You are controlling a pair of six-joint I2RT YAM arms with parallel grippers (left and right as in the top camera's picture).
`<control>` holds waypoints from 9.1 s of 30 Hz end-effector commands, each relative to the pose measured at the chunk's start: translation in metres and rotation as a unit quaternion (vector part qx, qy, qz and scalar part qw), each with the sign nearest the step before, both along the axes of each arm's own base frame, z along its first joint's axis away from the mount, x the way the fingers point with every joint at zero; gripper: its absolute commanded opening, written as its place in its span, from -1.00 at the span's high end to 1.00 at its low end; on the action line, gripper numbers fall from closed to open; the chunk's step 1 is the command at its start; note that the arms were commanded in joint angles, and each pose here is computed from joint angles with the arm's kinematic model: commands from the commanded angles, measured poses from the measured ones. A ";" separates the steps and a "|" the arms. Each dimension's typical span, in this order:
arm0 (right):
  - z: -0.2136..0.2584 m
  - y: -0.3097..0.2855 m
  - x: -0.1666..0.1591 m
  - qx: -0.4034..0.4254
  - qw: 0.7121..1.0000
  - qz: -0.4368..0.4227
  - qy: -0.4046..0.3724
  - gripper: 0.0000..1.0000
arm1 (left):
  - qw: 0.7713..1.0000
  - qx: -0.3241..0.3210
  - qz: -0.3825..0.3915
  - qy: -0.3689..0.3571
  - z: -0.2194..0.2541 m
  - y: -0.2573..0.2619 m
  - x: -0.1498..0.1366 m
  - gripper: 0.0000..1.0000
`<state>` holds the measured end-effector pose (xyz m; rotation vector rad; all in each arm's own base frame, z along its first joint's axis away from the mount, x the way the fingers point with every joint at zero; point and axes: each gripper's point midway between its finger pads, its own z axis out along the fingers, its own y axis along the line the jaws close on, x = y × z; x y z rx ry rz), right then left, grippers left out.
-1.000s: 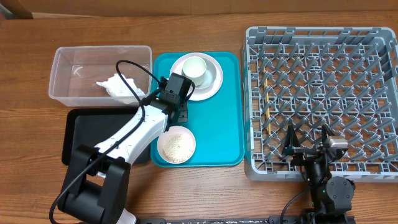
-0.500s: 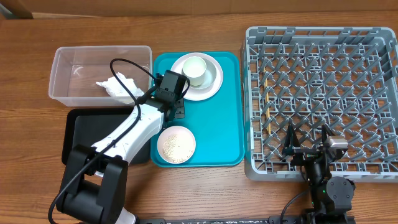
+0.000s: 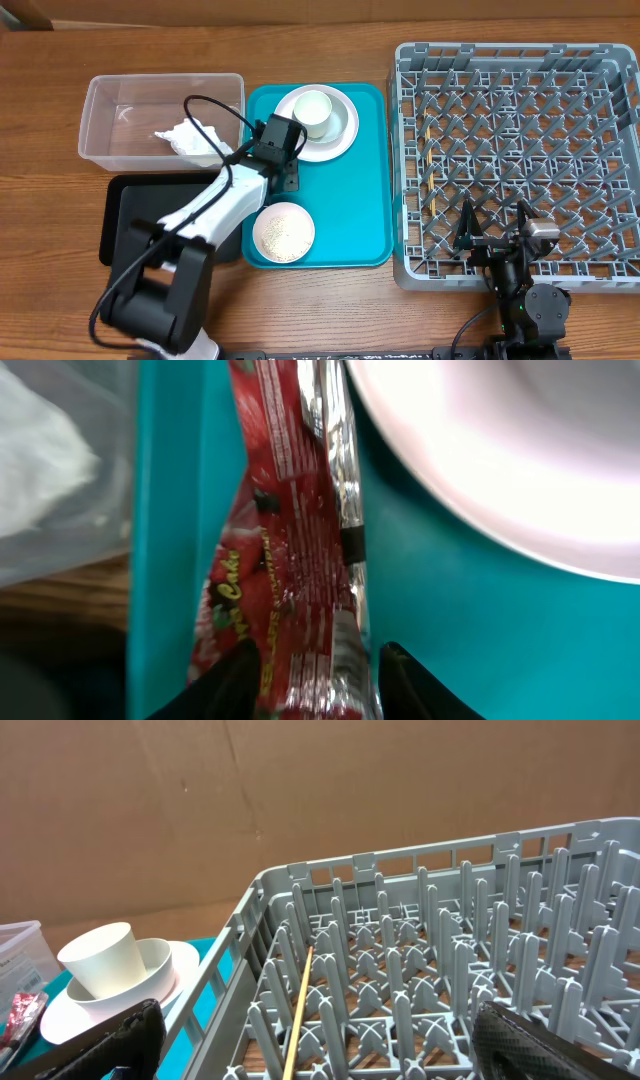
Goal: Sort waste into correct bins and load items into the dishwasher
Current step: 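Lower the left gripper onto the red wrapper and grasp it, then move the red wrapper with the left gripper and release it into the clear bin, then reach the left gripper to the pink rice bowl and grip its rim, then lift the bowl over the black tray and tip the rice out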
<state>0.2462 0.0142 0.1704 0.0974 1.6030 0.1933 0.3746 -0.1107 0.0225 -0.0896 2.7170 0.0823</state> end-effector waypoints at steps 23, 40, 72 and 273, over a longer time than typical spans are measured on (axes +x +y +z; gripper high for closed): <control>-0.001 0.001 0.000 -0.001 1.000 0.003 -0.004 -1.00 | 0.992 -0.041 -0.010 -0.115 0.140 -0.014 0.037 0.92; -0.001 0.001 0.000 -0.001 1.000 0.003 -0.004 -1.00 | 0.983 0.026 0.134 -0.126 0.135 0.104 0.065 0.88; -0.001 0.001 0.000 -0.001 1.000 0.003 -0.004 -1.00 | 0.956 -0.235 -0.152 0.091 0.236 -0.052 -0.128 0.92; -0.001 0.001 0.000 -0.001 1.000 0.003 -0.004 -1.00 | 0.762 -0.596 0.042 -0.251 0.179 0.172 -0.090 0.92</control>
